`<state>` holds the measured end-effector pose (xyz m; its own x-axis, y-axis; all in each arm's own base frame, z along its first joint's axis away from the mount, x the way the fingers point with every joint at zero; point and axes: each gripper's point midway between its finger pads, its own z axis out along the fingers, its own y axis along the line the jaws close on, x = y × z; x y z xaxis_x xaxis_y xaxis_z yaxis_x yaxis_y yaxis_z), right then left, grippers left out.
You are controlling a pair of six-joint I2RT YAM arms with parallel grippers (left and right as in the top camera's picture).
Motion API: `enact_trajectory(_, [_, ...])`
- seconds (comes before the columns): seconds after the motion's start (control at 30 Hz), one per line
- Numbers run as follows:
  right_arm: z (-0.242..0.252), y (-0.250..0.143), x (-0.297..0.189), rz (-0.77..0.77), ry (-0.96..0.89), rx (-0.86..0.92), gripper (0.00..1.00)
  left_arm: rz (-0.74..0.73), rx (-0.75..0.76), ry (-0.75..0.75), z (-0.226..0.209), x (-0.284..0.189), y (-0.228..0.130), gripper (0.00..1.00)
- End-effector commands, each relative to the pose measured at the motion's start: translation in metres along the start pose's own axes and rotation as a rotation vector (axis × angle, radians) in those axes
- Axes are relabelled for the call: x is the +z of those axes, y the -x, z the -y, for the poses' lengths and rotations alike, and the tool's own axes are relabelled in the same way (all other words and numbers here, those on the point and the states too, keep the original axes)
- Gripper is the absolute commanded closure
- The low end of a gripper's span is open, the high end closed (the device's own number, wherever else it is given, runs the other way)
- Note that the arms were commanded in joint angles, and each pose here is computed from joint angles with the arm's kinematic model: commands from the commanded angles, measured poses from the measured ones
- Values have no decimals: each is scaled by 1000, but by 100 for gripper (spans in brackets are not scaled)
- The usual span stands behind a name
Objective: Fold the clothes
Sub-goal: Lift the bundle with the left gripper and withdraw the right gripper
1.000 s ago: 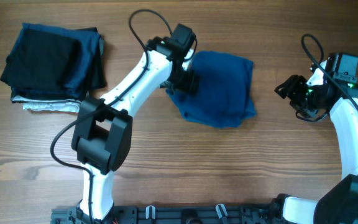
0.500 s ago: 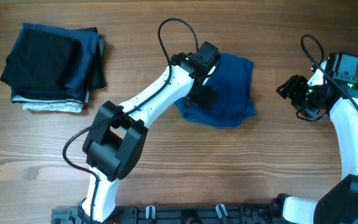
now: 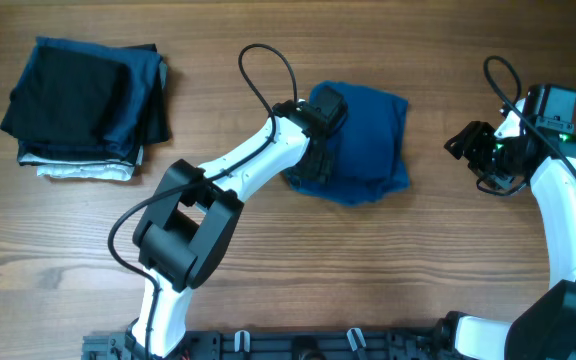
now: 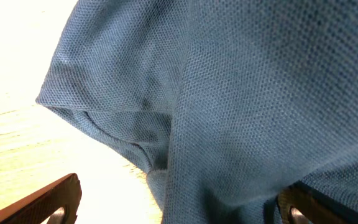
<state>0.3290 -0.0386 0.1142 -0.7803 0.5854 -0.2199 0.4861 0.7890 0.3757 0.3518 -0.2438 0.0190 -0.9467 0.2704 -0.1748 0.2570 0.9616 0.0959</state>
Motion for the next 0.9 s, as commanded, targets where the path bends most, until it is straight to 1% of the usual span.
enact_trajectory(0.0, [6,-2,3,-9,-23,-13,36,-39,-35,-15,2,12,-12,0])
enact_trajectory(0.2, [7,-4,4,-15,-25,-11,36,-78,-99,-2,-10,39,-34,0])
enact_trajectory(0.3, [7,-4,4,-14,-25,-9,36,-110,-112,-92,2,43,-41,0])
enact_trajectory(0.37, [7,-4,4,-14,-25,-9,36,-120,-133,-153,13,41,-40,5])
enact_trajectory(0.4, [6,-4,3,-13,-24,-10,36,-123,-150,-183,19,40,-39,14])
enact_trajectory(0.43, [7,-4,4,-14,-25,-10,36,-121,-170,-196,22,40,-38,21])
enact_trajectory(0.5, [7,-4,4,-14,-25,-10,36,-113,-193,-203,23,40,-35,46])
enact_trajectory(0.53, [7,-4,3,-14,-25,-10,36,-110,-192,-204,23,40,-34,51])
enact_trajectory(0.6, [6,-3,4,-11,-24,-11,24,-110,-193,-204,23,40,-34,68])
enact_trajectory(0.63, [6,-3,4,-11,-24,-10,23,-108,-193,-205,23,40,-33,72])
enact_trajectory(0.67, [6,-3,4,-11,-24,-11,23,-108,-192,-204,23,40,-33,79])
enact_trajectory(0.7, [6,-3,4,-11,-24,-11,23,-104,-185,-206,23,40,-33,88])
enact_trajectory(0.73, [6,-3,4,-11,-24,-11,9,-94,-181,-194,21,41,-31,94])
enact_trajectory(0.77, [6,-2,4,-6,-22,-13,1,-72,-182,-160,15,42,-27,96])
enact_trajectory(0.87, [3,6,4,24,-11,-21,1,31,-129,-40,-11,40,-5,96])
